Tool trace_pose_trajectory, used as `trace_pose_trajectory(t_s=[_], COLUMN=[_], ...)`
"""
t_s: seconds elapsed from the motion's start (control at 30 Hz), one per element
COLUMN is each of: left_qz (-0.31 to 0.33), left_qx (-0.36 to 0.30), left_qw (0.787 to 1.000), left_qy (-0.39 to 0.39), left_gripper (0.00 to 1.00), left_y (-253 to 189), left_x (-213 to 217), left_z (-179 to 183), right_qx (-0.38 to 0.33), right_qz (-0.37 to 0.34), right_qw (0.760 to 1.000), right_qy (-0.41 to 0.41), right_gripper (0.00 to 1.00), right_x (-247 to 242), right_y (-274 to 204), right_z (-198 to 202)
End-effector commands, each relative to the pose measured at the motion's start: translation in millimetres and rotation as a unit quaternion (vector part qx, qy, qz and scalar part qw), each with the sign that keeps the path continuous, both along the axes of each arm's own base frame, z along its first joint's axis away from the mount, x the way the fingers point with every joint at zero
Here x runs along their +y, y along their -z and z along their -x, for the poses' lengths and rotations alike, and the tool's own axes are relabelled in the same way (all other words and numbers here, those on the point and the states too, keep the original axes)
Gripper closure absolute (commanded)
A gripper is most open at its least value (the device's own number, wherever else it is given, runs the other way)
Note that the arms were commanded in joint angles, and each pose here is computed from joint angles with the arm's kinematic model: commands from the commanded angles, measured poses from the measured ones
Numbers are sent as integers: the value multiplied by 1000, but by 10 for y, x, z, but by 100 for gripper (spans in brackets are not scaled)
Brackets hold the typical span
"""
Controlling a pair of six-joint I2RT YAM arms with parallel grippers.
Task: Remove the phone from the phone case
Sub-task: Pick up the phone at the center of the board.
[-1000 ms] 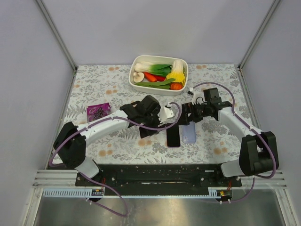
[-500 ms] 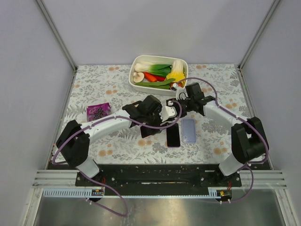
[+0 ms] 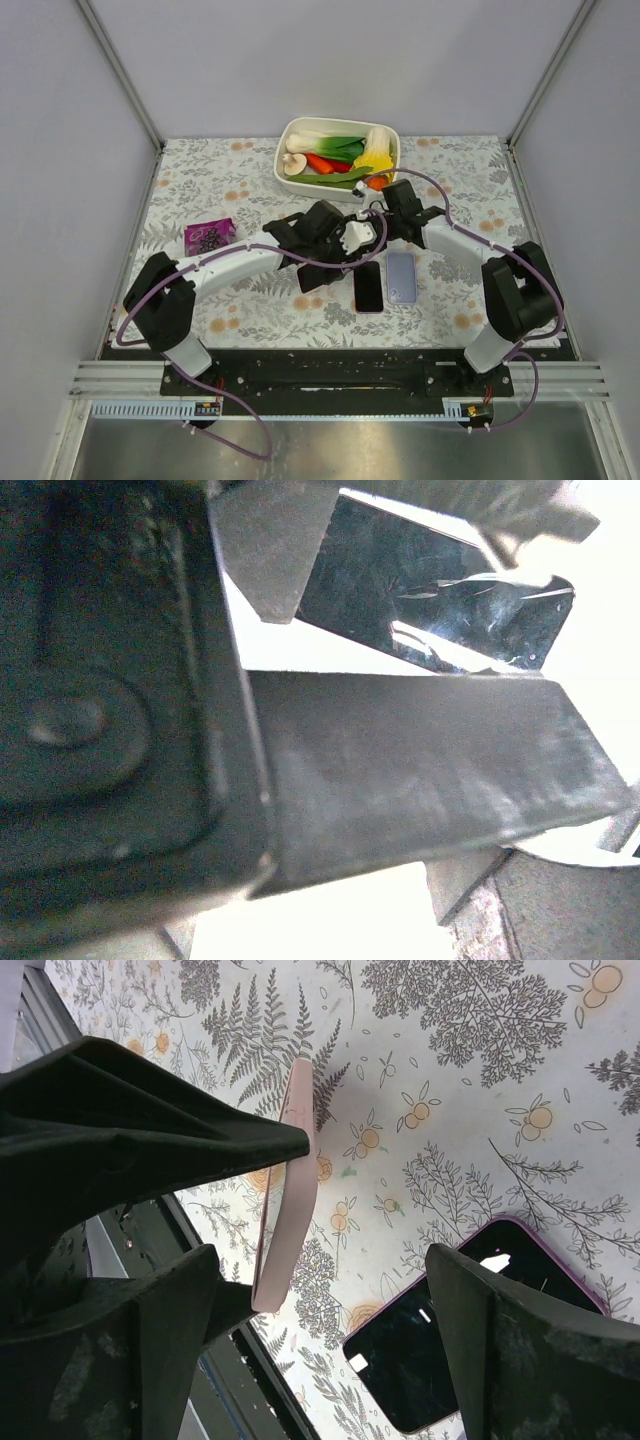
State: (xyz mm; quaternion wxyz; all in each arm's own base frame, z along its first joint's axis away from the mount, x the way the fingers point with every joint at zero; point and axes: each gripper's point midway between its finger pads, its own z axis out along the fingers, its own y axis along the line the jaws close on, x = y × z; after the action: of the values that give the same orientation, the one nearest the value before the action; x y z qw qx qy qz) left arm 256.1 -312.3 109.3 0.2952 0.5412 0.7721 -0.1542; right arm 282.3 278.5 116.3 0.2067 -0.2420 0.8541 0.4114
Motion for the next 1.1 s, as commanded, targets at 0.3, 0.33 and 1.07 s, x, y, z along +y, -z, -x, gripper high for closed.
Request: trace_pose_trajectory(t_s=[0.3, 0.33, 1.07], left_qz=[63, 67, 102], left_qx=[-24, -20, 9], left_qw=[997, 997, 995], left_qy=[-25, -22, -16], left_gripper=[100, 100, 99], left_y=[-335, -343, -399], left_x=[-159, -168, -116], left_z=[-176, -163, -97], right_qx=[23, 25, 31], right_qz=[-19, -20, -19], right_qw=[999, 999, 998], right_qy=[-20, -22, -45], right_gripper=[16, 17, 100], right_x=[201, 217, 290], right_y=[217, 230, 214], right_z=[53, 58, 101])
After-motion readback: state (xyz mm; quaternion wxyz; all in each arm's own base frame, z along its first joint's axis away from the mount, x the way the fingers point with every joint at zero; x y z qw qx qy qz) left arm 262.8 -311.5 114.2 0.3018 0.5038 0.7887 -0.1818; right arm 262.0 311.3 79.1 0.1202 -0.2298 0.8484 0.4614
